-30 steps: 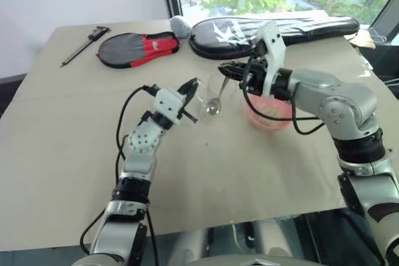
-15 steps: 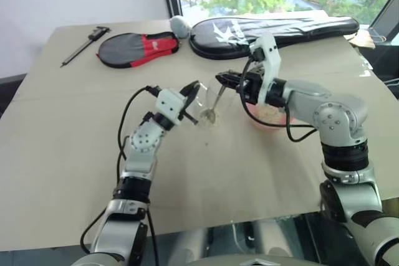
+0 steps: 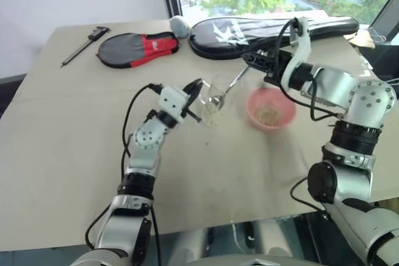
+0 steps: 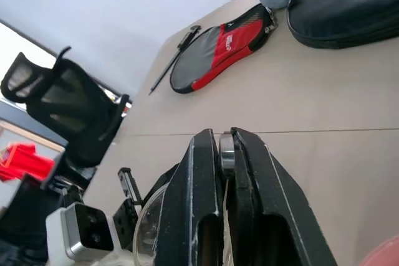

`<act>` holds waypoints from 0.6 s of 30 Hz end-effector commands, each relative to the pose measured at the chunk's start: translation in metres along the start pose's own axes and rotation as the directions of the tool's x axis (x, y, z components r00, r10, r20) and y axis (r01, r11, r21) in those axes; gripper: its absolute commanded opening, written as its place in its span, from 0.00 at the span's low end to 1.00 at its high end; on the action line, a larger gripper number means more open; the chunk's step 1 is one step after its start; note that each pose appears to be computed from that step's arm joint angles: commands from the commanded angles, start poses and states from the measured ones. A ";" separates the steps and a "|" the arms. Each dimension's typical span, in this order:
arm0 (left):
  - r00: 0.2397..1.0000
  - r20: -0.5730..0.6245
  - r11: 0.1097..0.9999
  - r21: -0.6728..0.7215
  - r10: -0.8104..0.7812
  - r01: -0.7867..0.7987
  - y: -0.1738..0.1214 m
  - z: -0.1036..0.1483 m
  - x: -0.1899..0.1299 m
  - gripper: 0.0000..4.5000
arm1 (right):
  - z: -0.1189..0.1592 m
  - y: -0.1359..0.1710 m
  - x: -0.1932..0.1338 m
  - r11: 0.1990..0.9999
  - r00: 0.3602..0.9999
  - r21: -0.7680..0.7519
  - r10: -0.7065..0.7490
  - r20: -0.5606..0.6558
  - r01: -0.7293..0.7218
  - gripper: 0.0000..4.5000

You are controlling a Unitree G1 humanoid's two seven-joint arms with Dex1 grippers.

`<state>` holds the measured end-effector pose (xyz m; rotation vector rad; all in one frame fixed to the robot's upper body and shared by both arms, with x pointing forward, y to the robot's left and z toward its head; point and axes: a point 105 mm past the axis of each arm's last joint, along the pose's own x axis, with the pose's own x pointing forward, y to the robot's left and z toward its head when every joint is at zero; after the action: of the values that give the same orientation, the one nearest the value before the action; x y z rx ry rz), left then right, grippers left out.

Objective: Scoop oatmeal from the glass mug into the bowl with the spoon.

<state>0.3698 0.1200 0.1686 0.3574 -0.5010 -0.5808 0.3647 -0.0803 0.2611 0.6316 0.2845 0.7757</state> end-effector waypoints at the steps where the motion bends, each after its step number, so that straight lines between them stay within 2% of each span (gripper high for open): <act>1: 0.998 0.066 1.000 0.021 -0.018 0.016 -0.002 0.013 0.008 0.02 | 0.021 0.018 -0.008 0.997 0.995 0.019 0.077 0.059 -0.078 0.00; 9: 0.994 0.092 0.997 0.056 -0.054 0.049 -0.008 0.016 0.017 0.02 | 0.045 -0.001 -0.025 0.989 0.989 0.138 0.025 0.149 -0.046 0.00; 18: 0.992 0.106 0.996 0.060 -0.071 0.065 -0.011 0.015 0.024 0.02 | 0.054 -0.013 -0.044 0.982 0.981 0.187 -0.008 0.195 -0.029 0.00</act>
<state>0.3768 0.1007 0.1719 0.3822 -0.5485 -0.6392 0.3715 -0.1354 0.2804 0.8565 0.2456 0.6740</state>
